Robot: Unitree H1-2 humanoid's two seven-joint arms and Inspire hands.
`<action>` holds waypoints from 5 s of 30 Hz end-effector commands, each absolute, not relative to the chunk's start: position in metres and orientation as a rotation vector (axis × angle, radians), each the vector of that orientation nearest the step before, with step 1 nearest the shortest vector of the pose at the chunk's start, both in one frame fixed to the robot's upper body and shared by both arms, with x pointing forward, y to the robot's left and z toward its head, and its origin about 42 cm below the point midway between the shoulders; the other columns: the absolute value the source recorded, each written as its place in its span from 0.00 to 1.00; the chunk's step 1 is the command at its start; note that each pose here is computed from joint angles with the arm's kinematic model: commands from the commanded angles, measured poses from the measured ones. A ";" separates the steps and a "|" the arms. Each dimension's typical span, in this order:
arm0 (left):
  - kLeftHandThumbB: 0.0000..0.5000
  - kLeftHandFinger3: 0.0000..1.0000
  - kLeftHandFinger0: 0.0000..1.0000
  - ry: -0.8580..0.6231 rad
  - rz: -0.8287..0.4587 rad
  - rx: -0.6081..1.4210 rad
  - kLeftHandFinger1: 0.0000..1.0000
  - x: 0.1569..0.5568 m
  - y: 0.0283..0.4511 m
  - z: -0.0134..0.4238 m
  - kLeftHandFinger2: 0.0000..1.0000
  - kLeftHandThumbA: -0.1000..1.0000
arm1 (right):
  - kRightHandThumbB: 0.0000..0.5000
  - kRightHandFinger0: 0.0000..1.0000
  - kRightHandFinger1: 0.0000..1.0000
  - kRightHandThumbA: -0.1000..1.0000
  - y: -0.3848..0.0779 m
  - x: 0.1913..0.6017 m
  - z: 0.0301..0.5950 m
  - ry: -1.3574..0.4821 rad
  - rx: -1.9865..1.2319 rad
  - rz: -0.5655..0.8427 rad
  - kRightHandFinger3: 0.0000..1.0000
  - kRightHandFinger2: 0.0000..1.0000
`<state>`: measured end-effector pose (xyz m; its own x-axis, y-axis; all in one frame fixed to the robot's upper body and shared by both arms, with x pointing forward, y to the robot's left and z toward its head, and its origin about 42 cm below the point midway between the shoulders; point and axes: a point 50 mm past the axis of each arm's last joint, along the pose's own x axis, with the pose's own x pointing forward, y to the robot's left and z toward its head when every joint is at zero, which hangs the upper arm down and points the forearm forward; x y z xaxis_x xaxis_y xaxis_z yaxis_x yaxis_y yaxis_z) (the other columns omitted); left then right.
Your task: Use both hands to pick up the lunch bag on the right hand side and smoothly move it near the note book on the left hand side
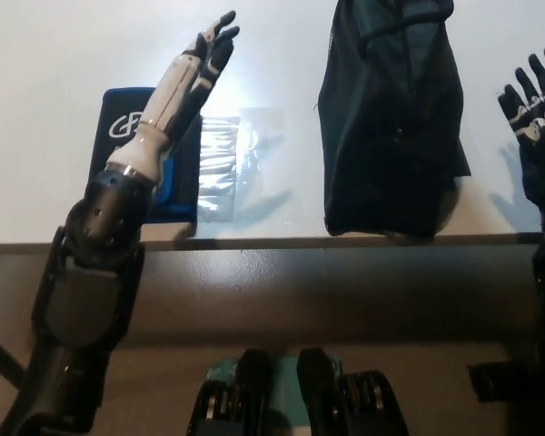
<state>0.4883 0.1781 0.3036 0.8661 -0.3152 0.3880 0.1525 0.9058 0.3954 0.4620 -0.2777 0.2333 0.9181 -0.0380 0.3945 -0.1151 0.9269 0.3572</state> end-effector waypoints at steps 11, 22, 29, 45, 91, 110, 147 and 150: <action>0.50 1.00 1.00 -0.401 -0.269 0.226 1.00 0.542 0.136 0.338 1.00 1.00 | 0.40 1.00 1.00 1.00 -0.254 0.496 0.270 -0.462 0.454 0.069 1.00 1.00; 0.60 1.00 1.00 -0.291 -0.319 0.255 1.00 0.559 0.101 0.316 1.00 1.00 | 0.42 1.00 1.00 1.00 -0.246 0.499 0.268 -0.455 0.452 0.080 1.00 1.00; 0.61 1.00 1.00 -0.230 -0.347 0.192 1.00 0.557 0.091 0.300 1.00 1.00 | 0.42 1.00 1.00 1.00 -0.231 0.513 0.263 -0.399 0.477 0.089 1.00 1.00; 0.57 1.00 1.00 -0.256 -0.366 0.199 1.00 0.553 0.085 0.300 1.00 1.00 | 0.42 1.00 1.00 1.00 -0.163 0.545 0.260 -0.294 0.578 0.192 1.00 1.00; 0.37 1.00 1.00 -0.413 -0.128 0.098 1.00 0.522 0.223 0.309 1.00 1.00 | 0.49 1.00 1.00 1.00 -0.014 0.545 0.289 -0.190 0.605 0.409 1.00 1.00; 0.62 1.00 1.00 -0.376 -0.134 0.338 1.00 0.507 0.262 0.300 1.00 1.00 | 0.61 1.00 1.00 1.00 -0.092 0.549 0.286 -0.415 0.255 0.242 1.00 1.00; 0.47 1.00 1.00 -0.461 -0.123 0.353 1.00 0.341 0.326 0.231 1.00 1.00 | 0.55 1.00 1.00 1.00 -0.248 0.376 0.234 -0.579 0.067 0.202 1.00 1.00; 0.45 1.00 1.00 -0.452 -0.116 0.365 1.00 0.326 0.331 0.216 1.00 1.00 | 0.59 1.00 1.00 1.00 -0.249 0.361 0.217 -0.538 0.035 0.210 1.00 1.00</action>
